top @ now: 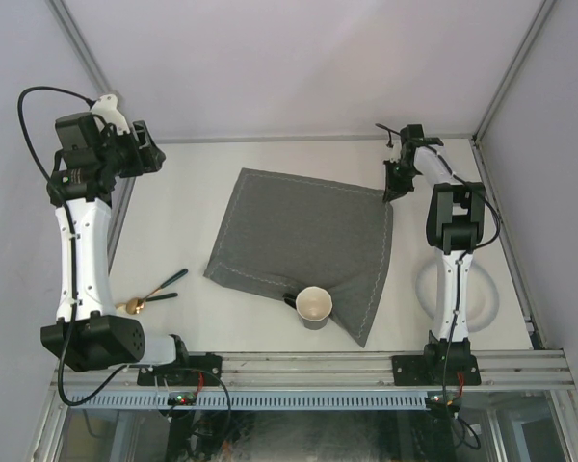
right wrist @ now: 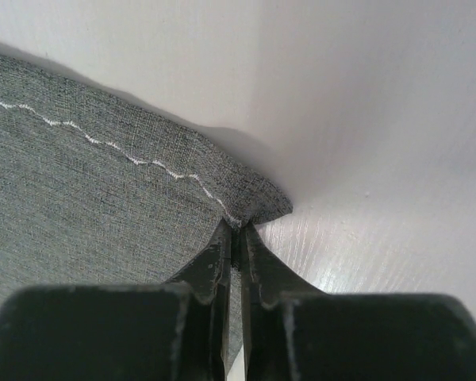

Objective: Set the dinner table for one person
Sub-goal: Flatten out the napkin at the center of the board.

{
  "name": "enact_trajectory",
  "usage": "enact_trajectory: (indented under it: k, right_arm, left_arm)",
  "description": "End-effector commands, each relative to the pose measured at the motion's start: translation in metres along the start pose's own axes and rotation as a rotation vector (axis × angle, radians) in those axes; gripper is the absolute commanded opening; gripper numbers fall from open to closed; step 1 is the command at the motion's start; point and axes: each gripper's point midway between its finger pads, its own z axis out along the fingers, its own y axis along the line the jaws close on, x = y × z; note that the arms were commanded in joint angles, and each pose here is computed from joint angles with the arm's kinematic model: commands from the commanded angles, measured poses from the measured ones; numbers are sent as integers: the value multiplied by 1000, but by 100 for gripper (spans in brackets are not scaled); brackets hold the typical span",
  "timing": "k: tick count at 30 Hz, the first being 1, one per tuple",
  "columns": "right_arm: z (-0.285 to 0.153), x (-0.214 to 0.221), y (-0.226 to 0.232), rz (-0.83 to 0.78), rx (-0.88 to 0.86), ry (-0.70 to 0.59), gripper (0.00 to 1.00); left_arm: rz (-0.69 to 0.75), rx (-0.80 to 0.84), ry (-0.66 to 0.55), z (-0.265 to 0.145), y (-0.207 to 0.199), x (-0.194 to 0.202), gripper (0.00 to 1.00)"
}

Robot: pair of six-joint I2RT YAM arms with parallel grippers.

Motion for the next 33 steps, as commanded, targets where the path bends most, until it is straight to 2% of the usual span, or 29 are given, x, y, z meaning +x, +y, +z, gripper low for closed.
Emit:
enact_trajectory:
  k: [1, 9, 19, 33]
  right_arm:
    - [-3, -14, 1, -8, -2, -35, 0]
    - [-10, -60, -7, -87, 93, -146, 0]
    - [-3, -102, 10, -231, 159, -271, 0]
    - [-21, -181, 15, -313, 242, -579, 0]
  left_arm:
    - [37, -9, -73, -19, -1, -20, 69]
    - [29, -9, -74, -19, -2, -19, 69]
    - [24, -19, -73, -18, 1, -18, 69]
    - [9, 30, -91, -10, -6, -11, 69]
